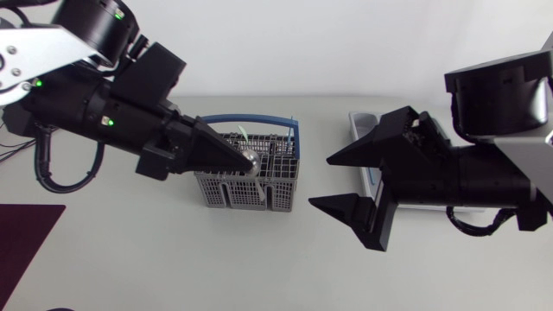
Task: Unload the cutlery basket into the drawer organizer.
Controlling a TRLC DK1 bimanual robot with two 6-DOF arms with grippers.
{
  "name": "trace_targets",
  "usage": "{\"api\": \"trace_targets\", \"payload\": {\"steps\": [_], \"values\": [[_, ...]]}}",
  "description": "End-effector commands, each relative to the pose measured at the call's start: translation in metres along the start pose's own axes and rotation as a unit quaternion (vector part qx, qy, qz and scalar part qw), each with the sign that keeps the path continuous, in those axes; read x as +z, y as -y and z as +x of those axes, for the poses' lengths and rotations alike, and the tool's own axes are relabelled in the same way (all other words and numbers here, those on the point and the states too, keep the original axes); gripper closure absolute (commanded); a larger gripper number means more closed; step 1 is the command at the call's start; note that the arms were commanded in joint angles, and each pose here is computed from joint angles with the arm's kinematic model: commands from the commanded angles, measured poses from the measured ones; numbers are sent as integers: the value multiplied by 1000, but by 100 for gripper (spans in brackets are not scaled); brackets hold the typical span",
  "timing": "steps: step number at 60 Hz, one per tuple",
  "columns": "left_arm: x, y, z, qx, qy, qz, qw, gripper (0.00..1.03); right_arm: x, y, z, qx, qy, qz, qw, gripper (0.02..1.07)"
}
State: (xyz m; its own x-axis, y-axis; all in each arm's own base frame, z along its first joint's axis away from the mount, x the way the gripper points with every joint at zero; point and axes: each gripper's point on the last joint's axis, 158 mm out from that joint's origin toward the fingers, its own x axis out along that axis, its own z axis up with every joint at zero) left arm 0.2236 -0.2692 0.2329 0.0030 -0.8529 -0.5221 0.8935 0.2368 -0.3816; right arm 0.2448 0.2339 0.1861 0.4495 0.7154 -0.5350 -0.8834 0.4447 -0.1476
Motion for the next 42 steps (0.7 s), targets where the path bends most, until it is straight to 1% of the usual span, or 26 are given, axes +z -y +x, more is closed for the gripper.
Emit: {"api": "trace_targets", "payload": {"steps": [1,10,26,34,38,40,42], "values": [[-7,8,13,-39,-18,29,999,83,-12,-14,-1,22,-10,-29,999,11],[-17,22,23,-98,-47,61,992,83,-13,-32,-4,65,-6,-53,996,11],[-22,36,33,-164,-76,98,979,83,-21,-60,1,137,-11,-75,988,12],[-20,39,37,-179,-84,102,975,83,-21,-70,6,159,-13,-83,984,21],[-19,41,37,-184,-87,105,973,83,-20,-73,10,170,-15,-85,982,23],[-19,42,37,-187,-88,107,972,83,-20,-75,11,174,-15,-89,981,28],[-19,42,37,-190,-89,108,972,83,-20,-77,12,177,-15,-90,980,31]]}}
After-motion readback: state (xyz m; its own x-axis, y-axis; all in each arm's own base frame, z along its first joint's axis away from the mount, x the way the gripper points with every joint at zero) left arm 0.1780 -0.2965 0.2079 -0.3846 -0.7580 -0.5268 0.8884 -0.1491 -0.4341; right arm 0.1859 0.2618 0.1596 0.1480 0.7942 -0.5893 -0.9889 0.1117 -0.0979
